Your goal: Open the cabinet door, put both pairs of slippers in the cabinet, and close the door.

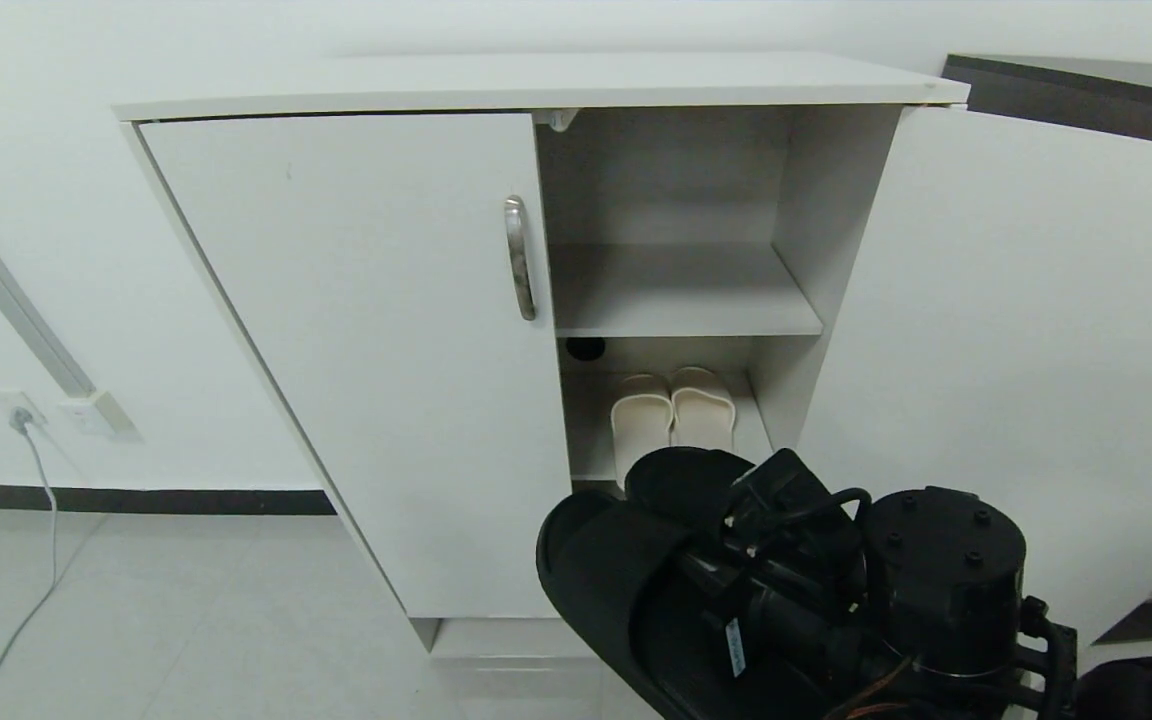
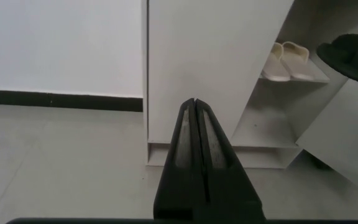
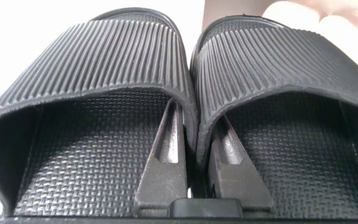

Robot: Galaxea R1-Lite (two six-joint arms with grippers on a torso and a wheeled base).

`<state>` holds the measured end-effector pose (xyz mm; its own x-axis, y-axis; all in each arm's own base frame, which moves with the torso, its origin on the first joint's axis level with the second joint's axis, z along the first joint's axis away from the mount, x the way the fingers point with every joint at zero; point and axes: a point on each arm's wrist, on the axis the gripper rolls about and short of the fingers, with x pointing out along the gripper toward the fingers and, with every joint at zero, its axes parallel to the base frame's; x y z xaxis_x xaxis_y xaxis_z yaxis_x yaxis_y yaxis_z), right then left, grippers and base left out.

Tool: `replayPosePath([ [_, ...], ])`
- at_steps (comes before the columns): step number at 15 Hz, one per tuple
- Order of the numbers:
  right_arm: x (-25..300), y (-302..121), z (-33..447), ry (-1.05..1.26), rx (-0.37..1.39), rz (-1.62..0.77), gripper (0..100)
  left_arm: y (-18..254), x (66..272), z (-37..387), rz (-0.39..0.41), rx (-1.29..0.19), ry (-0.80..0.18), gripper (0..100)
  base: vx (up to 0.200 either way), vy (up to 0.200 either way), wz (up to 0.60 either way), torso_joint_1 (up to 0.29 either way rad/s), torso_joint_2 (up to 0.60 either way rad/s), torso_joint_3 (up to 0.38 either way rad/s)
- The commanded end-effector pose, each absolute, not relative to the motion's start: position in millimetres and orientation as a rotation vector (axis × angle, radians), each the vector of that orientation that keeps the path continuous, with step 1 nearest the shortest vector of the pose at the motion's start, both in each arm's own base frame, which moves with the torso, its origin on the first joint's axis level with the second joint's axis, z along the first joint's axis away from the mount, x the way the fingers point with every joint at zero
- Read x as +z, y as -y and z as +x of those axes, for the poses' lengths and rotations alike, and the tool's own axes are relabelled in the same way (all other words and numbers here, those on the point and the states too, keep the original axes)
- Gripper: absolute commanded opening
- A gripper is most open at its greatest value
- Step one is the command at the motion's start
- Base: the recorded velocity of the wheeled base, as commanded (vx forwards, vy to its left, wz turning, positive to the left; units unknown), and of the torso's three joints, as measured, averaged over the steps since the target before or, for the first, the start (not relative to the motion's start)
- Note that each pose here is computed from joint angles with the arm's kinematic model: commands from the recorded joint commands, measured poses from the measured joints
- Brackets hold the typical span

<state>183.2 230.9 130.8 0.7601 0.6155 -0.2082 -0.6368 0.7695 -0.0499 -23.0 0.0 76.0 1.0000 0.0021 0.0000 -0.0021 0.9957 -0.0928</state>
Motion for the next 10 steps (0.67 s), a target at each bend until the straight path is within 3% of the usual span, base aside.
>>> replayPosePath([
  [1, 130.7, -232.7, 184.8, -0.181, 0.680, -0.121, 0, 0.0, 75.6, -22.9, -0.094, 0.005, -0.001, 0, 0.000, 0.000, 0.00, 0.000, 0.00, 0.000],
  [10, 180.2, -279.6, 214.4, -0.259, 0.275, -0.080, 0, 0.0, 76.0, -23.0, -0.094, 0.005, 0.000, 0, 0.000, 0.000, 0.00, 0.000, 0.00, 0.000],
])
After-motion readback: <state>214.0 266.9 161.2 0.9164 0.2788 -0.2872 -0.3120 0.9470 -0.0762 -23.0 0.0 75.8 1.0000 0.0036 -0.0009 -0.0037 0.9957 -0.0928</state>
